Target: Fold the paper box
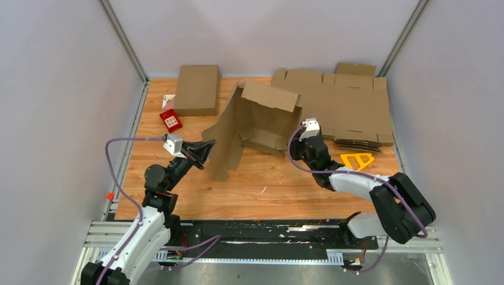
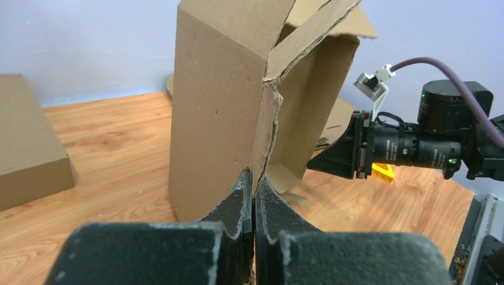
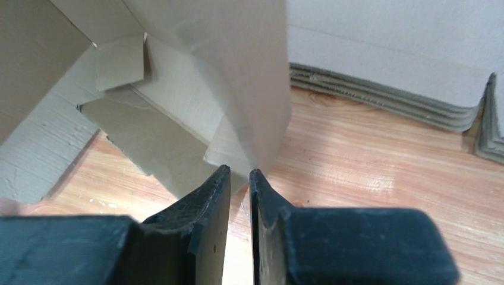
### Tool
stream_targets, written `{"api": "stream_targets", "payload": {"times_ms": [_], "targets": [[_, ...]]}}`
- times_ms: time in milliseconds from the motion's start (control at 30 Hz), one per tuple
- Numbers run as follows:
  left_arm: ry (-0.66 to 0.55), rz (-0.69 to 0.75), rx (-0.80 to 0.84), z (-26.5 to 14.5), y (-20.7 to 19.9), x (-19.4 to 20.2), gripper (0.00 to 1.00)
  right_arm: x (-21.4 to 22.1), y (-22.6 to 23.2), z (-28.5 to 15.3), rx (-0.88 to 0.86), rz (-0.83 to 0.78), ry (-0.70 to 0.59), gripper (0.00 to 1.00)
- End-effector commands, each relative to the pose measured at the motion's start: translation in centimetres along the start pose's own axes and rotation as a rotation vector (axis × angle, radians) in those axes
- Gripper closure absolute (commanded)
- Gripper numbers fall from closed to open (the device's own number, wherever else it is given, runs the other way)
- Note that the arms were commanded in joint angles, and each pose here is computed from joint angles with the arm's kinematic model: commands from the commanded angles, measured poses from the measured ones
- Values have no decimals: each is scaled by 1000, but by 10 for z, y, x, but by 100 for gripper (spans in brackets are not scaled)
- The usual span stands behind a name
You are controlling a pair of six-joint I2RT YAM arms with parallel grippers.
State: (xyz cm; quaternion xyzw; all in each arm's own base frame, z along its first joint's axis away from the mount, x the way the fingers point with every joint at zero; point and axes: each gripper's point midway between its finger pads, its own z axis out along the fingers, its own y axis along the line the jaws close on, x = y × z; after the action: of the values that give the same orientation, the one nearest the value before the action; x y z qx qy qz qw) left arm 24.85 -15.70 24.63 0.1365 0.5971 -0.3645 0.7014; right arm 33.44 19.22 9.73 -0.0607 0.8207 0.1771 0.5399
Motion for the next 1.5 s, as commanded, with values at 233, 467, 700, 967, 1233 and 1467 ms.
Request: {"api": "stream_targets", "payload": {"times_ms": [233,467,700,967,1233,1467], "targets": [[66,-58,35,1,-6,16,100,3,5,11,-11,-7,4,50],[62,-41,5,-1,-1,14,100,-26,-13,-7,44,-32,-83,20],[61,-40,5,-1,-2,14,100,-58,-51,-21,59,61,-184,4],[63,-40,9,-1,-2,14,100,-65,-71,21,30,17,-165,0],[65,-38,7,0,-1,15,100,-71,-75,52,-42,1,-150,0],[61,-41,17,0,-4,13,100,-65,-56,67,-169,-18,-105,17]]}}
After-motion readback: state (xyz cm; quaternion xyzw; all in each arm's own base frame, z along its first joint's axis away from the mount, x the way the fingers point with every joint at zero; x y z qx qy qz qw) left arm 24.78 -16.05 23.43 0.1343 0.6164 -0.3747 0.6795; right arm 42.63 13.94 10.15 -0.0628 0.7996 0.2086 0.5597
